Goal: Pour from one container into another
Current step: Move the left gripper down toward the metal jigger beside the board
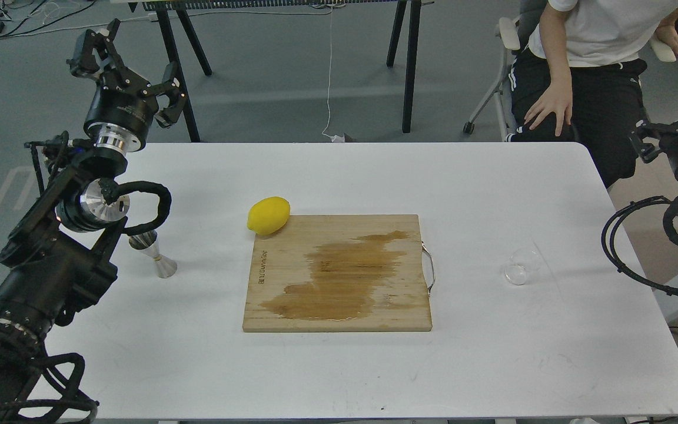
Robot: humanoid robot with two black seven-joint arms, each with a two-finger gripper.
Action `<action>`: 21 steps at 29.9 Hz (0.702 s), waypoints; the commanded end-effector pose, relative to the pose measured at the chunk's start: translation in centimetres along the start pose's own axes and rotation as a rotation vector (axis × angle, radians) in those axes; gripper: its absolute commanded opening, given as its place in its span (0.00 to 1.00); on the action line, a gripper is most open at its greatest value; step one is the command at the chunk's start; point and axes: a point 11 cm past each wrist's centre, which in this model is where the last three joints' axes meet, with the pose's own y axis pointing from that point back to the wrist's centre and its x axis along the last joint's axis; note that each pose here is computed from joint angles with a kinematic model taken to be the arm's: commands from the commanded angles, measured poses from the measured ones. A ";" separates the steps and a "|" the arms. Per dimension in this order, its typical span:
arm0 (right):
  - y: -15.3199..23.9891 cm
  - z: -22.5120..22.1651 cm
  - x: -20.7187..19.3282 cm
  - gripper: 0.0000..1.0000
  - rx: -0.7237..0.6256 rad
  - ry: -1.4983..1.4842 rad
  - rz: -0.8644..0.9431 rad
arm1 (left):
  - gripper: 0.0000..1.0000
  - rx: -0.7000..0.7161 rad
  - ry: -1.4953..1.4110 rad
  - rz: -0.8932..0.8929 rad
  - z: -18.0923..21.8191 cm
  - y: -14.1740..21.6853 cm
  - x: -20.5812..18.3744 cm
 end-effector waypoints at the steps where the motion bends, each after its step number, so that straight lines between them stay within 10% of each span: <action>1: 0.0 0.0 0.0 0.99 0.002 0.002 -0.001 | 1.00 0.005 0.003 -0.015 -0.4 0.2 -0.4; 21: 1.4 0.2 2.4 0.99 -0.012 0.021 0.045 | 0.99 0.245 -0.614 -0.196 3.9 12.5 3.8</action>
